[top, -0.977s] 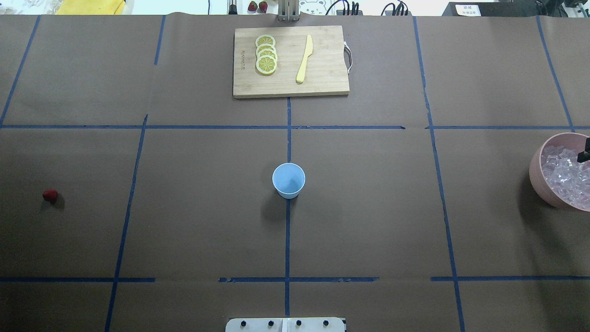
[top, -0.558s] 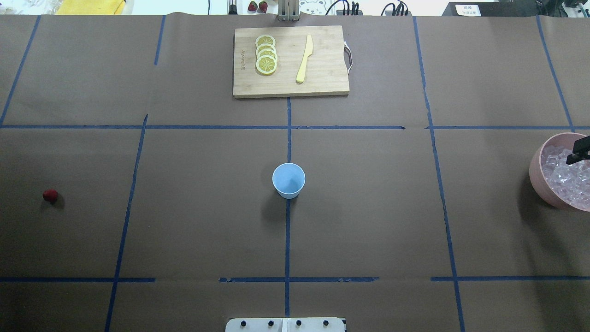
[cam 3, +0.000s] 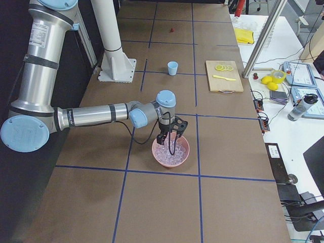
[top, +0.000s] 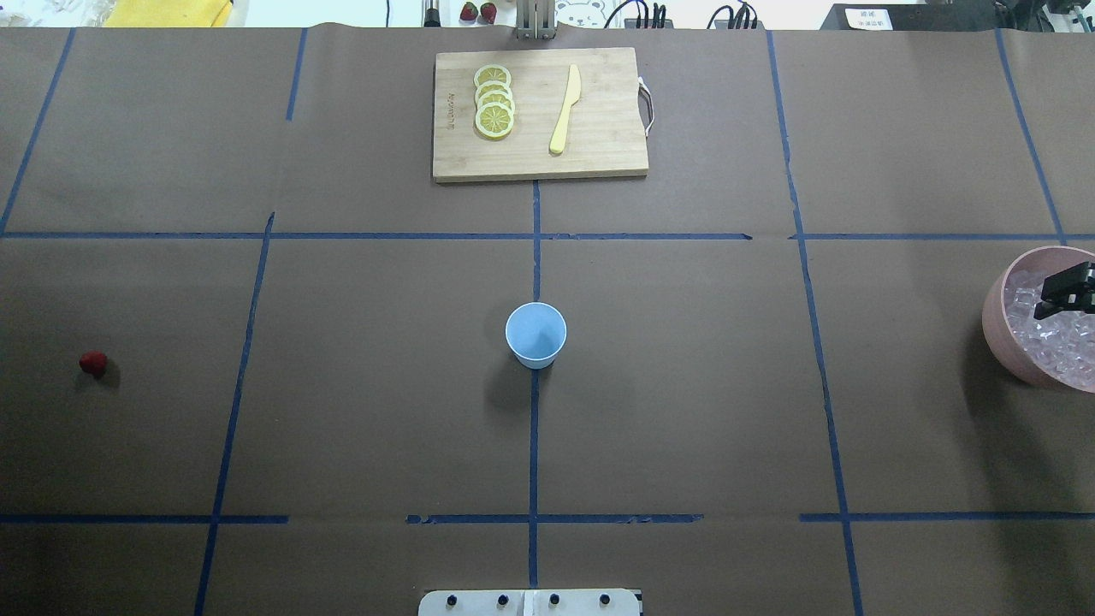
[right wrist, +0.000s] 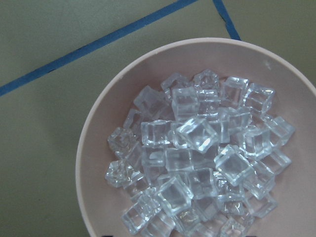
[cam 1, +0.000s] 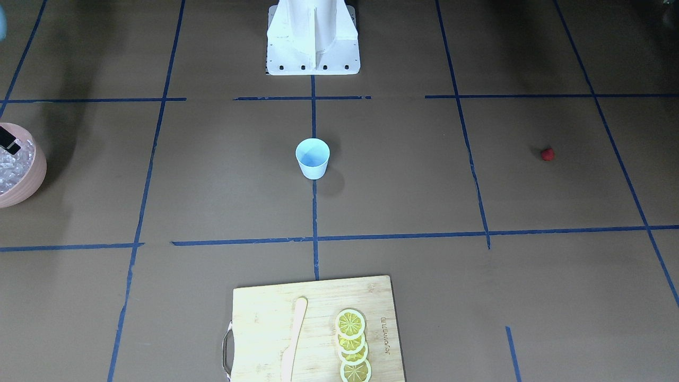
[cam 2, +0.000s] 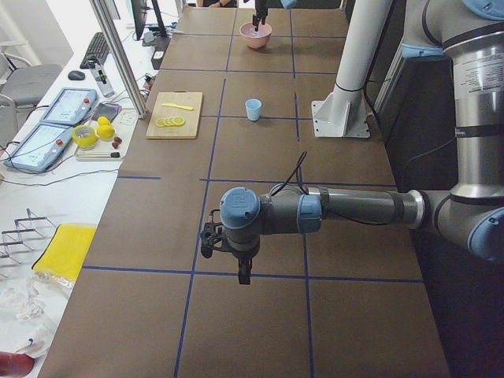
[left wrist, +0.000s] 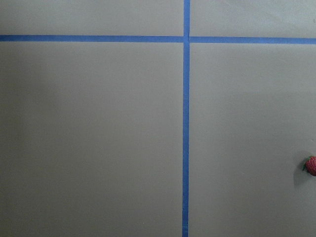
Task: Put ice and strawberries in cup
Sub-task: 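Lower the right gripper into the pink bowl and grasp an ice cube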
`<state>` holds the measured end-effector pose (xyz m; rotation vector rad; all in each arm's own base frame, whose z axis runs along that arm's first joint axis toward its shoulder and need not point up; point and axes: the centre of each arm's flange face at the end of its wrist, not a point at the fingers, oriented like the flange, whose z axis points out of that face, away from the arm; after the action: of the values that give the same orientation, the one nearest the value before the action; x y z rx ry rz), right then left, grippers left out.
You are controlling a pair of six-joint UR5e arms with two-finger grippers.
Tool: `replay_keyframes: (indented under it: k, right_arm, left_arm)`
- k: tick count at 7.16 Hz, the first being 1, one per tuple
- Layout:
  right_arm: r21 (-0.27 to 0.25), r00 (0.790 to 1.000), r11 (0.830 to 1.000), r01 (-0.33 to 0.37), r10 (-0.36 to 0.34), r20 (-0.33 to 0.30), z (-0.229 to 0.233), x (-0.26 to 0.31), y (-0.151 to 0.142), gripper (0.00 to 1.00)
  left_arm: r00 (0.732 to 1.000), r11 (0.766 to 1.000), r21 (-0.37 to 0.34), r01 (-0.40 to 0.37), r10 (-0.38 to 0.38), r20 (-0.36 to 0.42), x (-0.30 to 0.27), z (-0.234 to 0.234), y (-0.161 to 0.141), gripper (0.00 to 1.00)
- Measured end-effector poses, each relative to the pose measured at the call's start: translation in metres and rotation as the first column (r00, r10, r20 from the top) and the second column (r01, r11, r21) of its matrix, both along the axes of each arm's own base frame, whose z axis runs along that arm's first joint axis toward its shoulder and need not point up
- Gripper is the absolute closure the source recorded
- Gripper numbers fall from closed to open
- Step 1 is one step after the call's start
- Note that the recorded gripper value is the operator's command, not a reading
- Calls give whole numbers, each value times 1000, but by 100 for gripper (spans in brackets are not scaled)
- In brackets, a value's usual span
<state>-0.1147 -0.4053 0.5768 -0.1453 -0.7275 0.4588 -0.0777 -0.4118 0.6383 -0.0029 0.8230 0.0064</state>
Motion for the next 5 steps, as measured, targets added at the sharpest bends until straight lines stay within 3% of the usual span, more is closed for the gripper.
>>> replay_keyframes:
  k: [5]
  right_arm:
    - [-21,1000,1000,9,-9,-12,15,-7,-4,13]
  left_arm:
    - [1000,1000,3,0,0,1,0,-2,0,0]
